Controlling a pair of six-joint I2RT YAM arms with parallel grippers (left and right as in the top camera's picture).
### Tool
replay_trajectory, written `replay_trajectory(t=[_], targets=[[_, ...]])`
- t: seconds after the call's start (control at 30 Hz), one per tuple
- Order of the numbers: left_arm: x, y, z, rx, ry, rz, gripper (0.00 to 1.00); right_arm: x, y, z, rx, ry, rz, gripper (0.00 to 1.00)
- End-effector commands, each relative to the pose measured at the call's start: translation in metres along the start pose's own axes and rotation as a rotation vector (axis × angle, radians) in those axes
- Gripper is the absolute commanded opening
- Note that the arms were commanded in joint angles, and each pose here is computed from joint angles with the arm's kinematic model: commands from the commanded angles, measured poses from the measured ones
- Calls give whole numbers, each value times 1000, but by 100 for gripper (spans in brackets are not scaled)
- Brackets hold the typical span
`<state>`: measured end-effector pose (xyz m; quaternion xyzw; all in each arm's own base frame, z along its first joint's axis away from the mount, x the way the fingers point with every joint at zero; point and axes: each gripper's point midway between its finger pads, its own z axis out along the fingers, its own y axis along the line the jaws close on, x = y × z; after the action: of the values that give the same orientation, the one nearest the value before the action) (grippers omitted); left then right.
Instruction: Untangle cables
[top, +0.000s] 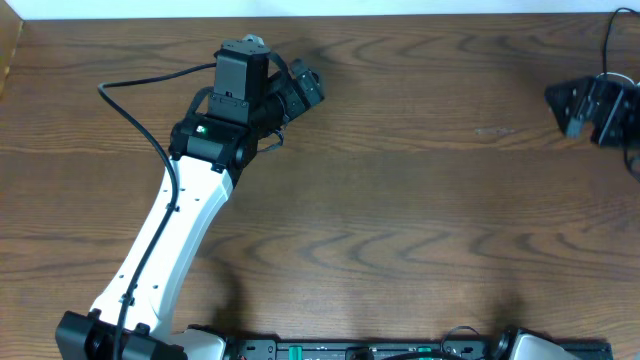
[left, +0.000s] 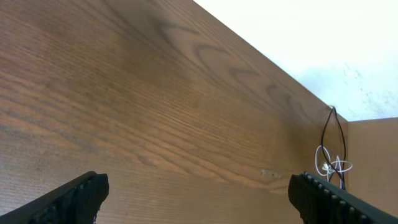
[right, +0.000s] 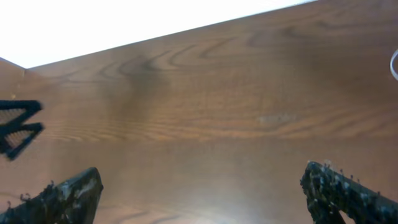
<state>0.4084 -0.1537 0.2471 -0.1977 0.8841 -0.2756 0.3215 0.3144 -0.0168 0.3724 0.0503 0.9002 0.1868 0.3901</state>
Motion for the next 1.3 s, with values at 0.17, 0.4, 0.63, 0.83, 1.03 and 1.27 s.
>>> replay_trajectory(t=[0.17,0.4,0.63,0.83,1.03,1.27], targets=[[1,5,4,-20,0,7,98,12,29,-45,-5,-76,-12,99],[1,5,4,-20,0,8,98,26,18,-49,75,-43,-1,99],[1,5,4,-20,0,7,98,26,19,-35,126,-170,-148,99],[1,5,4,-20,0,8,98,30,25,-17,119,-427,-291,99],[1,5,4,-20,0,8,98,65,16,9,79,-599,-353,99],[1,5,4,-20,0,8,98,112,-3,34,57,-760,-393,99]])
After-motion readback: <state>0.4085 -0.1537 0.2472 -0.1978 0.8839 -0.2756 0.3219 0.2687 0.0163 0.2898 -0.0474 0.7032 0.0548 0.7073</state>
